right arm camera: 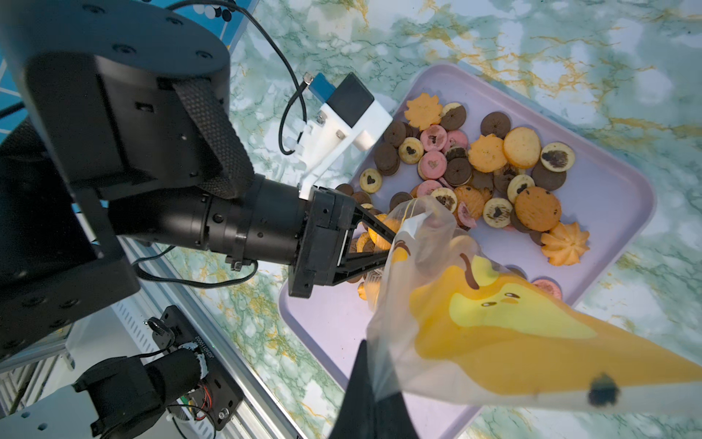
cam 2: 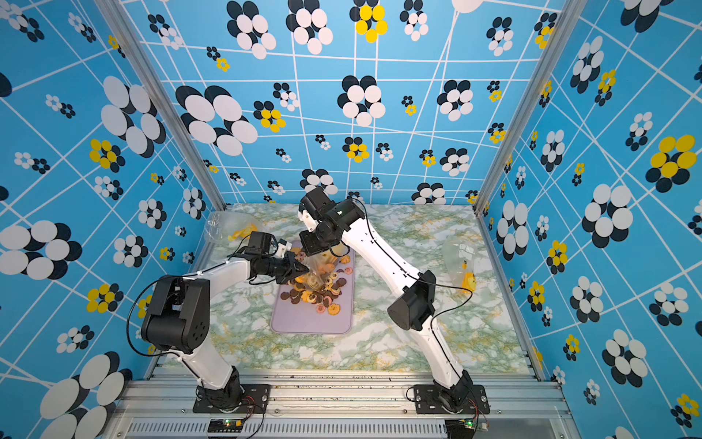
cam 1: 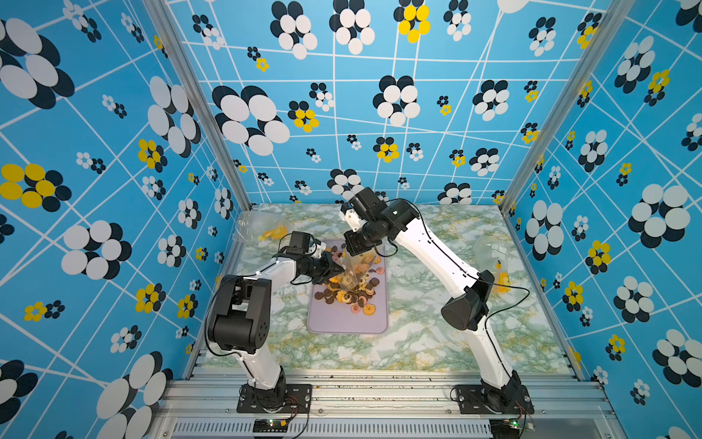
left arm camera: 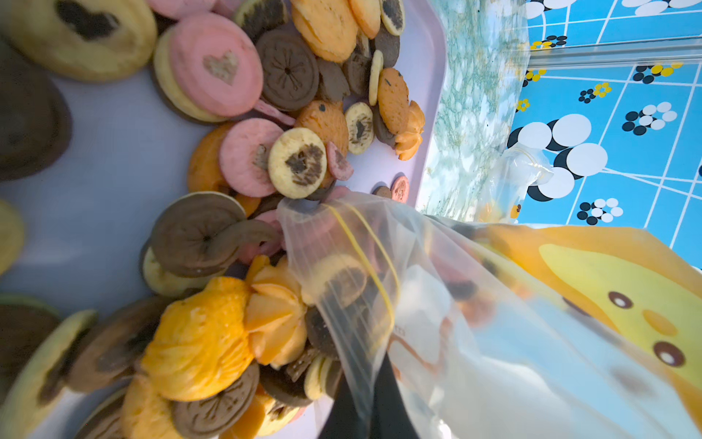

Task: Pour cookies out of the ziploc bag
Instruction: 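Pour the cookies out of the ziploc bag onto the tray.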

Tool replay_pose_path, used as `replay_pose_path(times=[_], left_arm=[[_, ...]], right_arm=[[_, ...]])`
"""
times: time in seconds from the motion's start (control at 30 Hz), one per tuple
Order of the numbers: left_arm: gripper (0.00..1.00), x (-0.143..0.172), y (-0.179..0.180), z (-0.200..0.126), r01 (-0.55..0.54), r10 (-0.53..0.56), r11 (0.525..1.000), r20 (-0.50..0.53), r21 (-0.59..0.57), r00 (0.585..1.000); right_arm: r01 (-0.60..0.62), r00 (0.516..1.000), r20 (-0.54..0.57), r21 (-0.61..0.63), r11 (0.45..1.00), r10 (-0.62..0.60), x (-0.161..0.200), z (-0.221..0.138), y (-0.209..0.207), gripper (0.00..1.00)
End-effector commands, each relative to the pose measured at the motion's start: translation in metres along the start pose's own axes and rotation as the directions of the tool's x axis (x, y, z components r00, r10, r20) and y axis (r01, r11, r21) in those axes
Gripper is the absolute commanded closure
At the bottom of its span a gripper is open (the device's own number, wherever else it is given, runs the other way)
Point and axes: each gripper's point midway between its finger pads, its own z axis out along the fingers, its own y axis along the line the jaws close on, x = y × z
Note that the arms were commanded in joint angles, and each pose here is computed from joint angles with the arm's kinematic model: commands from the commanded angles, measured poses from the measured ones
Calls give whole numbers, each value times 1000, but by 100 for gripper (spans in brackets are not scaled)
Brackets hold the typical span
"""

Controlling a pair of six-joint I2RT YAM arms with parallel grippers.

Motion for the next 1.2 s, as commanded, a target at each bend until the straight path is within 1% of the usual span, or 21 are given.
replay_pose_path(times=[0.0, 0.5, 0.63, 0.67, 0.8, 1.17], left_arm=[[100, 3, -4, 2, -3, 3, 1000, -5, 18, 1000], [100, 0, -24, -7, -33, 32, 997, 18, 63, 999], [100, 0, -25, -7, -34, 33, 997, 16, 64, 999], [100, 0, -24, -7, -32, 32, 998, 15, 62, 999], [100, 1, -20, -5, -27, 26, 998, 13, 52, 1000], [100, 7, -9, -10, -20, 20, 1000, 2, 14, 1000]], right_arm=[[40, 998, 49, 33, 999, -41, -7, -21, 3, 100], [60, 992, 105, 95, 994, -70, -14, -49, -4, 100], [61, 993, 89, 113, 992, -71, -10, -42, -8, 100], [61, 991, 112, 107, 992, -73, -12, -55, -5, 100], [54, 994, 85, 94, 994, -62, -5, -45, -6, 100], [39, 997, 61, 55, 998, -42, 6, -36, -3, 100]])
